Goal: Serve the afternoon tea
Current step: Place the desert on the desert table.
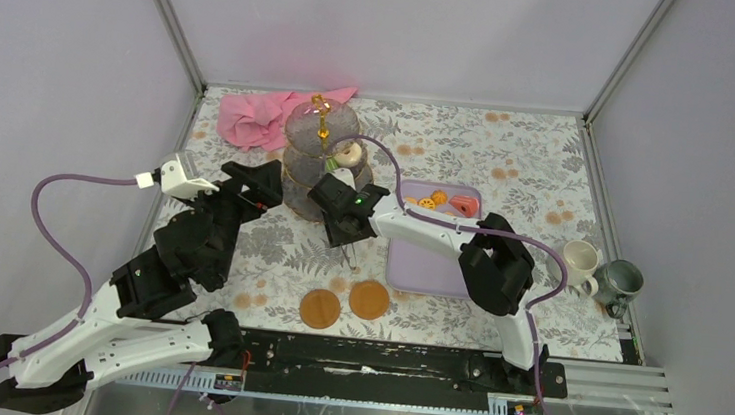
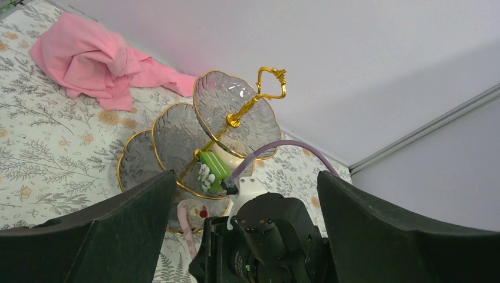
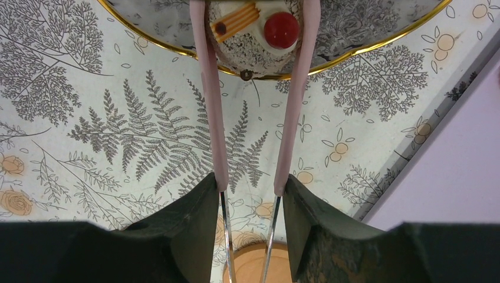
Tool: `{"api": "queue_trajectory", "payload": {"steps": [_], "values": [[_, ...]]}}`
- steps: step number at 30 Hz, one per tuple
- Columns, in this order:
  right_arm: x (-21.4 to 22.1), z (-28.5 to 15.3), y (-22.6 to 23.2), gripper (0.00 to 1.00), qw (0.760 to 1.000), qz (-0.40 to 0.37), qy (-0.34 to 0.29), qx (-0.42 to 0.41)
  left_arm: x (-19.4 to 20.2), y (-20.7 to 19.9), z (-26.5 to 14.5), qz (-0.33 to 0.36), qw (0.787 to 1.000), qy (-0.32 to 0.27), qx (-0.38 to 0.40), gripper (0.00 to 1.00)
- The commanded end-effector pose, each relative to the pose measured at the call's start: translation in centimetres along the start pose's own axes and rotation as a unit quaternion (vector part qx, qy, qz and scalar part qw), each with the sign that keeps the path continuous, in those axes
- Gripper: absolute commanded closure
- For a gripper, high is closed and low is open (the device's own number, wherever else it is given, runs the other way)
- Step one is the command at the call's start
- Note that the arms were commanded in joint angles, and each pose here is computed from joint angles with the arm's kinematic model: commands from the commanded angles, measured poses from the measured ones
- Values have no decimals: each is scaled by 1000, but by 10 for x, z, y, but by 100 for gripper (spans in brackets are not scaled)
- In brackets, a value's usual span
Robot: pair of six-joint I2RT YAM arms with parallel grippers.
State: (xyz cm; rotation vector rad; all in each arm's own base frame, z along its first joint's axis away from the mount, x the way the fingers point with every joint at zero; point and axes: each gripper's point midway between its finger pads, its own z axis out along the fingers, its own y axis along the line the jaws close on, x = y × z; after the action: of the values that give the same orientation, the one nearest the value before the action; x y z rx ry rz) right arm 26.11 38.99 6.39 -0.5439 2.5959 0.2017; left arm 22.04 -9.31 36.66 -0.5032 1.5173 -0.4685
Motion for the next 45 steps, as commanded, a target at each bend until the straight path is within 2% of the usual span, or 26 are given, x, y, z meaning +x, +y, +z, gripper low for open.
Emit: {"api": "queue_trajectory", "payload": {"steps": [1, 16, 29, 45], "values": [[-10, 2, 3, 64, 1000, 3, -5, -13, -10, 2, 2, -23, 999, -24, -9, 4], [-9, 3, -8, 63, 1000, 21, -21, -4, -3, 5, 4, -27, 999, -25, -15, 4], [-12, 4, -16, 63, 998, 22, -60, 27, -1, 6, 3, -31, 999, -23, -15, 5], [-30, -3, -11, 64, 991, 49, -123, 11, 1, 9, 1, -38, 999, -18, -15, 5]]}}
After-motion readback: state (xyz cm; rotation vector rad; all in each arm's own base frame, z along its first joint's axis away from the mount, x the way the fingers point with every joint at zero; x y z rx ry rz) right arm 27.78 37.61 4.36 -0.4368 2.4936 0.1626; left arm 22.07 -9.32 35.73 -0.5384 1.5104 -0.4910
